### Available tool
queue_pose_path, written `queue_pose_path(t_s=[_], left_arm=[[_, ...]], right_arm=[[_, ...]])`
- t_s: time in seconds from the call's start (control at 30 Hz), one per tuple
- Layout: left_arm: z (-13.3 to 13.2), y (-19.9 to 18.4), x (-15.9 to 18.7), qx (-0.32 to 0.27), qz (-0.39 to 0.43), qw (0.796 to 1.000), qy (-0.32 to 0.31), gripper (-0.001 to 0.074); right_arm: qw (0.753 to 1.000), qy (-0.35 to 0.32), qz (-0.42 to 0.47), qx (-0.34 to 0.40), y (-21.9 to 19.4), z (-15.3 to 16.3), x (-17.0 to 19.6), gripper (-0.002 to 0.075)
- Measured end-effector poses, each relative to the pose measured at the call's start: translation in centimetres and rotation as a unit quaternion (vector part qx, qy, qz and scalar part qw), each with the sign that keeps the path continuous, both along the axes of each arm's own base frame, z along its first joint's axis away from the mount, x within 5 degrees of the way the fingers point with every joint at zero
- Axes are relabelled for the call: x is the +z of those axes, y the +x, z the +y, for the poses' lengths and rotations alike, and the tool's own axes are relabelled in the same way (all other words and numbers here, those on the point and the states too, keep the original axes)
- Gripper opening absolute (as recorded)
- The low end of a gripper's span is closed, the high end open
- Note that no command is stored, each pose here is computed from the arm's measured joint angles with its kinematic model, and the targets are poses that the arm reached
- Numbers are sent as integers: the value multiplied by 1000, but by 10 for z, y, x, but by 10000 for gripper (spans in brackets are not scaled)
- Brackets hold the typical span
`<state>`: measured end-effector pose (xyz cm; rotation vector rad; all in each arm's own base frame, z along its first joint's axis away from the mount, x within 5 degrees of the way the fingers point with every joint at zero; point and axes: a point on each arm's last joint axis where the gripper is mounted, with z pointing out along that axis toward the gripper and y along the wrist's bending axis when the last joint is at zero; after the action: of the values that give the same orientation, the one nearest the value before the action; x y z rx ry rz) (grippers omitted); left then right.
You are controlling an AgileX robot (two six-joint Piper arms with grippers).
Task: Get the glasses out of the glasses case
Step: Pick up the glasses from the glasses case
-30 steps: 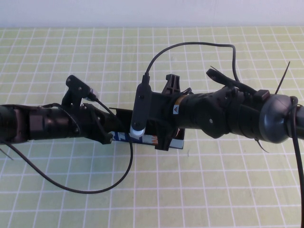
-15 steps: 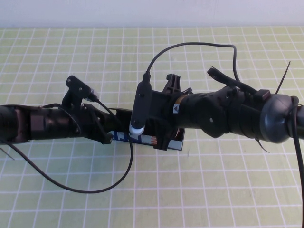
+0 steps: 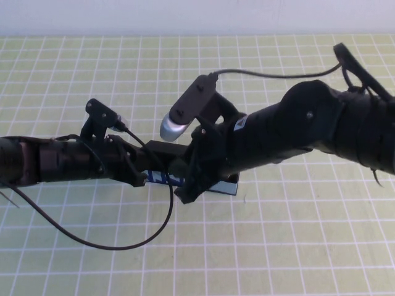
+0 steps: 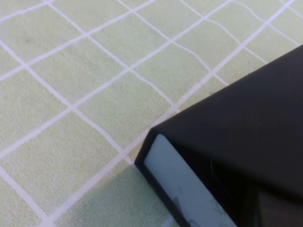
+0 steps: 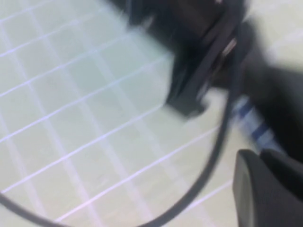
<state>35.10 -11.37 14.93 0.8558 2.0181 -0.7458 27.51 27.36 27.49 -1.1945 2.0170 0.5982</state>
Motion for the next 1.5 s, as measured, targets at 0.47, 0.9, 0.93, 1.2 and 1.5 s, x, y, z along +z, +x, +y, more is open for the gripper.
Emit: queue_pose_path(t_s=[0.47, 0.9, 0.93, 1.2, 1.5], left_arm=[[0, 0, 0, 6, 12, 1000, -9, -4], [-3, -3, 0, 2, 42, 999, -32, -4], [-3, -4, 0, 0, 43, 999, -34, -4], [-5, -7, 0, -18, 56, 998, -37, -4], [-5, -8, 0, -18, 60, 997, -39, -4]], right_arm=[[988, -33, 74, -129, 36, -7, -60, -16], [984, -3, 62, -168, 94, -16, -42, -16], [984, -4, 65, -167, 98, -15, -43, -16], [980, -17, 113, -165, 135, -13, -58, -16], [971, -42, 176, -160, 154, -11, -81, -16]])
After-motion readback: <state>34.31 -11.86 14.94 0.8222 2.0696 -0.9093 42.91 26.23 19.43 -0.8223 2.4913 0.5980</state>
